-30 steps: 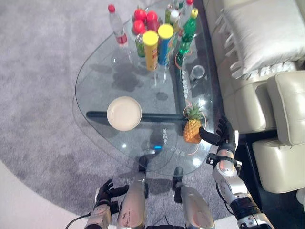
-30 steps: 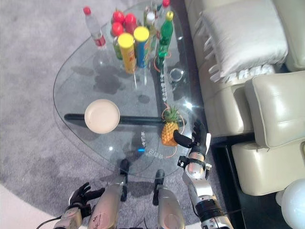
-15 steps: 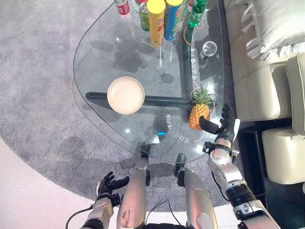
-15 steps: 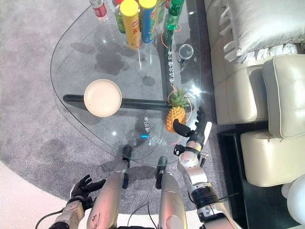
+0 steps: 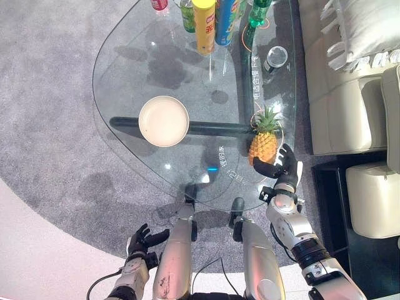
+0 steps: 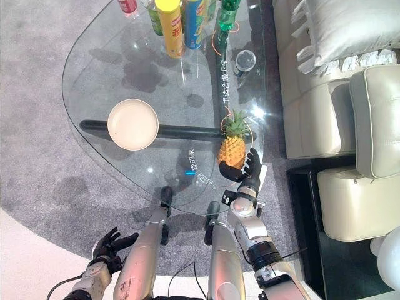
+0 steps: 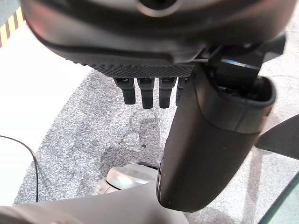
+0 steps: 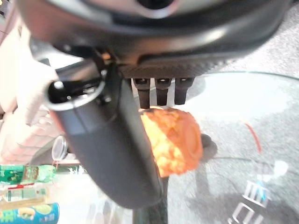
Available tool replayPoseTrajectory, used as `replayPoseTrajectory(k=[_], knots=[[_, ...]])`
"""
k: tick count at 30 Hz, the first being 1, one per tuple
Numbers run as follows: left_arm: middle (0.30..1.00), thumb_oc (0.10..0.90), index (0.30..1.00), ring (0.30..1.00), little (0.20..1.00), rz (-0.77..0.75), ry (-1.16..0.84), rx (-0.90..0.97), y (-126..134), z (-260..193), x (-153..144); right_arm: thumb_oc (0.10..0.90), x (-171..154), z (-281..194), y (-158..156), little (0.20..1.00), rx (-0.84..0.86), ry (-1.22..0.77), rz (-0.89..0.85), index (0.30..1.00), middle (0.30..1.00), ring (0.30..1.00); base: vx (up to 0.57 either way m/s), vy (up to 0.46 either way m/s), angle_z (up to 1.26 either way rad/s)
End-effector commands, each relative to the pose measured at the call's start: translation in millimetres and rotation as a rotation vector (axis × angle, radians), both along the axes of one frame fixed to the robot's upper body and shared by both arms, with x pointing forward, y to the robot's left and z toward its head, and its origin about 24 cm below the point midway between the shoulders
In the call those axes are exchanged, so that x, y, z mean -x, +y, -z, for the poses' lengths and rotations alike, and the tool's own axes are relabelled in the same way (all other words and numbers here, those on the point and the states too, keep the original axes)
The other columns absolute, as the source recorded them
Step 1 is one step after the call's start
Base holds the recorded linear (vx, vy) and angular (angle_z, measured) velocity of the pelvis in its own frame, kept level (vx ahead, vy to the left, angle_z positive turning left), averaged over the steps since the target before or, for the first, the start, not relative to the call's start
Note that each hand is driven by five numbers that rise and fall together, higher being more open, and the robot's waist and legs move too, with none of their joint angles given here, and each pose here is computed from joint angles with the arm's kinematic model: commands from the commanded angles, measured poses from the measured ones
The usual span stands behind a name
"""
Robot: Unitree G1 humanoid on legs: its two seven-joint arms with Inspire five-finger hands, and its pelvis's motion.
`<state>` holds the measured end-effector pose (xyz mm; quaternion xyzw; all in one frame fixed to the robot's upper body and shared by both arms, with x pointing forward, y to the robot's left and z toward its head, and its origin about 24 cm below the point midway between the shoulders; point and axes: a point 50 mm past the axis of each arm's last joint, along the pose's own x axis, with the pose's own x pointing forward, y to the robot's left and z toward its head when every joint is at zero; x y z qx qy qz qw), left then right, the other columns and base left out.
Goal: Pick up the fruit to the plate
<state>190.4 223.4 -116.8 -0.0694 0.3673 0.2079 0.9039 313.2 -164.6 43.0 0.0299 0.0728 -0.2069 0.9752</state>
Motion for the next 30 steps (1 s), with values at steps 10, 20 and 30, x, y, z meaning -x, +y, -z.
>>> replayPoseTrajectory(k=[10,20,30], knots=[[0.9,0.8,0.9,0.9,0.9,0.008,0.001,0.008,-11.7,2.2,-0.3,0.8,-12.8,-27.8,-6.9,0.9,0.165,-0.084,0.068,0.9,0.9,0.9,0.03,-0.008,0.01],[0.9,0.8,0.9,0.9,0.9,0.032,-0.006,0.008,-13.1,0.8,-5.0,0.8,-34.0,-46.3,-16.5,0.9,0.193,-0.08,0.134,0.9,0.9,0.9,0.01,-0.004,0.01],[0.9,0.8,0.9,0.9,0.9,0.067,-0.036,0.03,-17.8,-2.2,-11.9,0.8,-46.7,-55.8,-22.6,0.9,0.237,-0.05,0.174,0.9,0.9,0.9,0.0,0.003,0.02]])
